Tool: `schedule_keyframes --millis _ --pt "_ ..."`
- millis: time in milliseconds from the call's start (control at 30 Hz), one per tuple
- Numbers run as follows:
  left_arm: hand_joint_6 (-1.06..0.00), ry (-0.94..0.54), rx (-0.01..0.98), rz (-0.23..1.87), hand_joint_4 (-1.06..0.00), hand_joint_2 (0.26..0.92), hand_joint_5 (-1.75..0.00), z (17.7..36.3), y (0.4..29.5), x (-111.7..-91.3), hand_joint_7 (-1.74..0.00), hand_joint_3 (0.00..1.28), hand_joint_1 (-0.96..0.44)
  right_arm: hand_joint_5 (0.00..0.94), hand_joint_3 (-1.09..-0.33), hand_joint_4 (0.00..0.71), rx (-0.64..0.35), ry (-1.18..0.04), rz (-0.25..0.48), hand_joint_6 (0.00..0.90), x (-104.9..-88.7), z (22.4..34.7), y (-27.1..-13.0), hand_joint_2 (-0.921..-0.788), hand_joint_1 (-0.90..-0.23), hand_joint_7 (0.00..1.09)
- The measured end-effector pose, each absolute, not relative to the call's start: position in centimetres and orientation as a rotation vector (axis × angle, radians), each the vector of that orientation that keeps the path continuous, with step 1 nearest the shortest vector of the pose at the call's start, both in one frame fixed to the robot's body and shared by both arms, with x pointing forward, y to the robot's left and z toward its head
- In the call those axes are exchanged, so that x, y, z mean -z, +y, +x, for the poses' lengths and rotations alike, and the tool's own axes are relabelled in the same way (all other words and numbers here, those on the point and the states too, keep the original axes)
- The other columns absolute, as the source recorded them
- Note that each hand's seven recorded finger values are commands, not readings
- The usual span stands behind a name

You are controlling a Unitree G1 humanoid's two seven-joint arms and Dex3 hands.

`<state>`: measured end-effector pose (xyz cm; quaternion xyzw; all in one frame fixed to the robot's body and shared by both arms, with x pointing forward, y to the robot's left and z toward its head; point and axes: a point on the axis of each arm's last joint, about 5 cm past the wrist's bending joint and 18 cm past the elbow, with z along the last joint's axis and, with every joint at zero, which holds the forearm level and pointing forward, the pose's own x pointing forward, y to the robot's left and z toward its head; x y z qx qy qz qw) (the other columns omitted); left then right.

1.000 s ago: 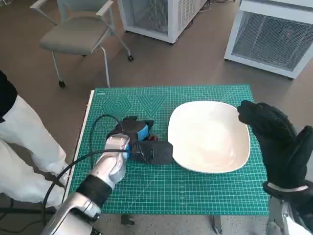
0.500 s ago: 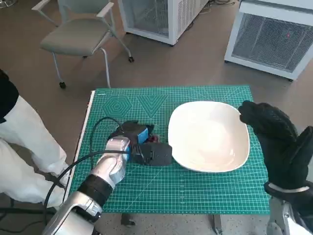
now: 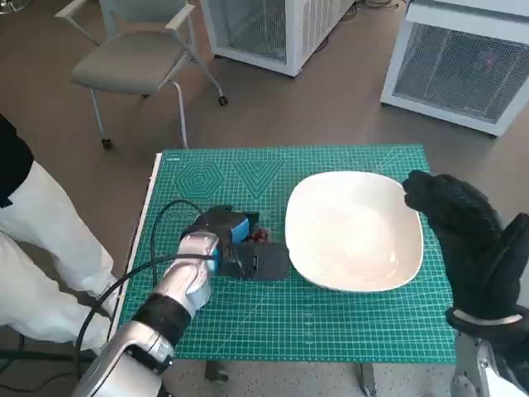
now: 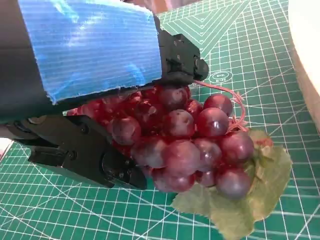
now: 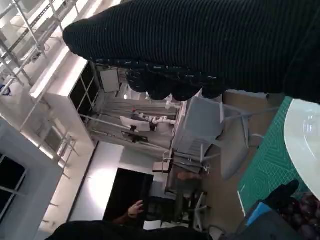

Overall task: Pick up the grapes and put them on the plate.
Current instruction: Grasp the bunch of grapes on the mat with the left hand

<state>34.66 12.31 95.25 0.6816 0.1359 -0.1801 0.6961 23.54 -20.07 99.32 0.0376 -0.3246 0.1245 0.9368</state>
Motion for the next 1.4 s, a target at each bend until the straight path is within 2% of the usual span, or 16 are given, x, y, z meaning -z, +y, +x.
schedule_keyframes --millis 167,367,467,500,567,600,633,700,800,1000,1100,1233,1400 --pt "-0.32 0.31 0.402 1.529 -0.29 0.874 -0.06 34.85 12.18 -95.29 -0.01 0.05 0.08 0.547 -0.569 0.417 -0.254 -0.662 0.077 0.181 -99.3 23.56 -20.08 -0.921 -0.496 0.91" --pt "-0.32 0.302 0.398 1.557 -0.29 0.876 -0.05 34.98 11.92 -95.19 -0.01 0.05 0.01 0.545 -0.566 0.419 -0.253 -0.659 0.078 0.183 -99.25 23.62 -20.09 -0.921 -0.497 0.91" --pt "-0.34 0.29 0.393 1.57 -0.34 0.892 -0.08 34.97 11.79 -95.07 -0.01 0.05 0.03 0.544 -0.566 0.42 -0.253 -0.66 0.078 0.184 -99.28 23.65 -20.09 -0.921 -0.497 0.91" --pt "-0.35 0.285 0.39 1.573 -0.37 0.901 -0.23 34.97 11.77 -95.01 -0.01 0.07 0.07 0.544 -0.566 0.42 -0.254 -0.66 0.078 0.185 -99.29 23.65 -20.09 -0.921 -0.497 0.9" --pt "-0.39 0.275 0.382 1.577 -0.39 0.903 -0.69 34.95 11.78 -94.89 -0.02 0.17 0.18 0.543 -0.566 0.421 -0.254 -0.66 0.078 0.185 -99.3 23.66 -20.09 -0.921 -0.497 0.9" --pt "-0.43 0.27 0.377 1.579 -0.39 0.884 -0.99 34.95 11.82 -94.83 -0.03 0.27 0.24 0.543 -0.566 0.421 -0.254 -0.66 0.078 0.186 -99.3 23.66 -20.09 -0.921 -0.497 0.9" --pt "-0.46 0.265 0.371 1.58 -0.38 0.851 -1.2 34.94 11.86 -94.77 -0.04 0.38 0.28 0.542 -0.566 0.421 -0.254 -0.661 0.078 0.186 -99.3 23.66 -20.09 -0.921 -0.497 0.9" --pt "-0.53 0.251 0.354 1.581 -0.36 0.775 -1.47 34.92 11.94 -94.66 -0.07 0.59 0.33 0.542 -0.566 0.421 -0.254 -0.661 0.077 0.186 -99.31 23.66 -20.1 -0.921 -0.496 0.9" --pt "-0.6 0.233 0.333 1.578 -0.35 0.715 -1.66 34.89 12.03 -94.56 -0.1 0.75 0.36 0.541 -0.566 0.422 -0.254 -0.661 0.076 0.187 -99.32 23.66 -20.12 -0.921 -0.496 0.9" --pt "-0.47 0.232 0.328 1.564 -0.34 0.687 -1.73 34.86 12.13 -94.42 -0.03 0.82 0.37 0.539 -0.566 0.422 -0.252 -0.665 0.072 0.188 -99.36 23.64 -20.19 -0.921 -0.496 0.9" --pt "-0.44 0.233 0.331 1.559 -0.35 0.681 -1.73 34.84 12.16 -94.37 -0.02 0.82 0.37 0.537 -0.566 0.423 -0.252 -0.666 0.071 0.188 -99.37 23.63 -20.19 -0.921 -0.496 0.9" --pt "-0.47 0.233 0.333 1.556 -0.36 0.685 -1.71 34.84 12.2 -94.36 -0.03 0.8 0.37 0.536 -0.565 0.423 -0.252 -0.667 0.071 0.188 -99.37 23.64 -20.19 -0.921 -0.496 0.9" --pt "-0.58 0.225 0.339 1.554 -0.39 0.714 -1.66 34.85 12.27 -94.39 -0.08 0.72 0.37 0.534 -0.565 0.424 -0.252 -0.666 0.071 0.189 -99.34 23.67 -20.18 -0.921 -0.496 0.9"
